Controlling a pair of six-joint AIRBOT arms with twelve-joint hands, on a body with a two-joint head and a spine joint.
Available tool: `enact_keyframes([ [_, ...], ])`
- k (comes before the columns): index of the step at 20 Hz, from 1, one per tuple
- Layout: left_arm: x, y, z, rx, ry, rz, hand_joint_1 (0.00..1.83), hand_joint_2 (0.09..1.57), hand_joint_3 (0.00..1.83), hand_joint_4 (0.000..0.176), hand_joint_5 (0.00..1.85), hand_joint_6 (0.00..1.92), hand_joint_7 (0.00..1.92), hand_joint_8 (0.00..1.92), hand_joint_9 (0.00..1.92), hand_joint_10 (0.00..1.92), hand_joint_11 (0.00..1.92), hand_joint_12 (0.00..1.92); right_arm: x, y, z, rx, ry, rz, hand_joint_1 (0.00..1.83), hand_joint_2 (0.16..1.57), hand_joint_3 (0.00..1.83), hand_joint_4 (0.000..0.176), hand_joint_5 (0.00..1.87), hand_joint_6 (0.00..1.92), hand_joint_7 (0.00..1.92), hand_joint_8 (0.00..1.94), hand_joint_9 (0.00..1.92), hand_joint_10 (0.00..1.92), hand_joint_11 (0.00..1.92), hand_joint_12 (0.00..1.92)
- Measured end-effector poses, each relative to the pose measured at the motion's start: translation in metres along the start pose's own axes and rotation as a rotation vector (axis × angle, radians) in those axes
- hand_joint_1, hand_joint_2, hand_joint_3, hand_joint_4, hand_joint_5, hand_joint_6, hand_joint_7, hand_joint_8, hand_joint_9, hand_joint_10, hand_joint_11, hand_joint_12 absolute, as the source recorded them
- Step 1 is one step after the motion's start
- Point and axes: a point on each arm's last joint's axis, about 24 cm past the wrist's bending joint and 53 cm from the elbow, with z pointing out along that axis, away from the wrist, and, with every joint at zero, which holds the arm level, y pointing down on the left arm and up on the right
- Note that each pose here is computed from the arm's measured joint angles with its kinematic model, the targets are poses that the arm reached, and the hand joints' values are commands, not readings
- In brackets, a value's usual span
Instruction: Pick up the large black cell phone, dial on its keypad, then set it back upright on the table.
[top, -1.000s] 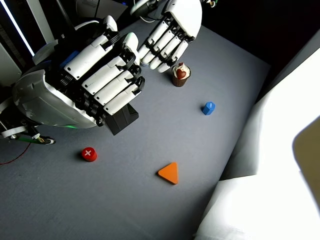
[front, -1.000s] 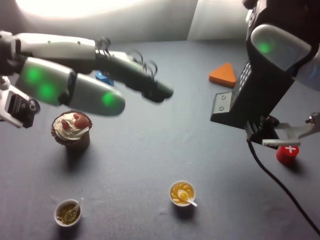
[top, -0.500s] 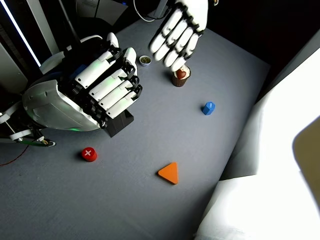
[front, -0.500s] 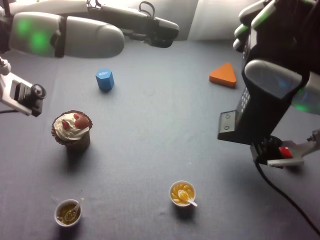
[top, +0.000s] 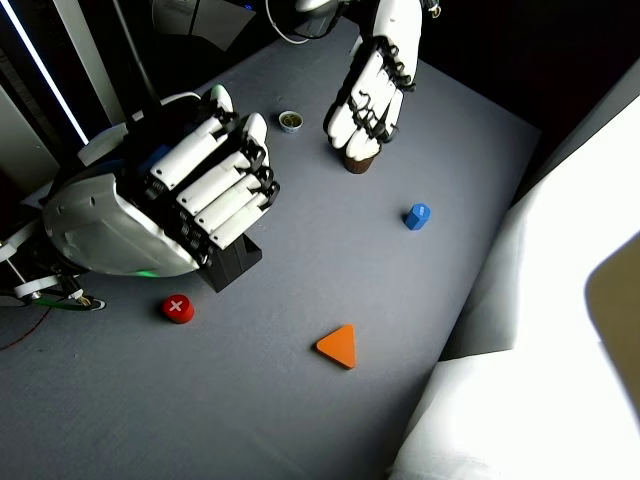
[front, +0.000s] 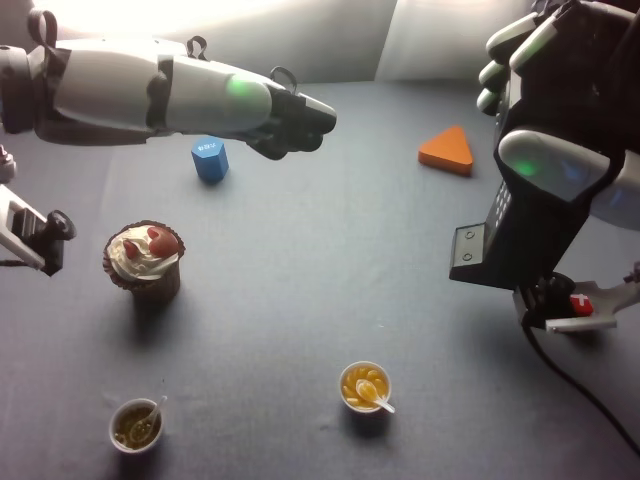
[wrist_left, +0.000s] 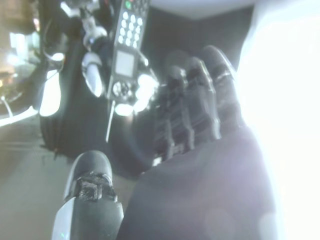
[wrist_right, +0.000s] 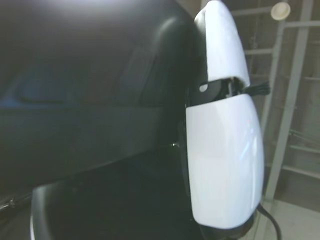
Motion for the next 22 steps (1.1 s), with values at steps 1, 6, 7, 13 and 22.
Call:
enact_keyframes([
  [1,0.0,-0.001,0.001,0.005,-0.005,-0.059,0.0,1.18,0.0,0.0,0.27,0.0,0.33,0.0,0.25,0.0,0.0,0.69,-0.001,-0.001,0.0,-0.001,-0.005,0.002,1.37,1.13,0.0,0.0,0.92,1.05,0.95,0.97,0.87,1.31,0.7,1.32],
  [6,0.003,-0.006,0.0,0.018,-0.002,-0.063,0.0,1.18,0.0,0.0,0.28,0.0,0.33,0.01,0.25,0.01,0.0,0.68,-0.001,-0.006,-0.004,0.006,-0.019,0.014,1.37,1.13,0.0,0.0,0.94,1.02,0.94,0.99,0.86,1.33,0.68,1.34],
  [7,0.005,-0.006,0.0,0.015,0.0,-0.061,0.0,1.18,0.0,0.0,0.25,0.0,0.31,0.0,0.23,0.0,0.0,0.62,-0.001,-0.006,-0.004,0.006,-0.019,0.016,1.37,1.13,0.0,0.0,0.94,1.01,0.94,0.99,0.87,1.31,0.7,1.32],
  [13,0.01,-0.001,0.002,-0.002,0.013,-0.08,0.0,1.17,0.0,0.0,0.26,0.01,0.3,0.0,0.24,0.01,0.0,0.64,-0.004,-0.012,-0.009,0.018,-0.038,0.027,1.37,1.13,0.0,0.0,0.91,1.02,0.95,1.02,0.9,1.29,0.74,1.31],
  [22,-0.004,0.02,-0.006,-0.08,-0.013,-0.077,0.0,1.18,0.0,0.0,0.24,0.0,0.28,0.0,0.21,0.0,0.0,0.59,0.0,-0.018,-0.013,0.036,-0.013,0.025,1.37,1.13,0.0,0.0,0.9,1.05,0.92,1.03,0.89,1.3,0.75,1.31],
])
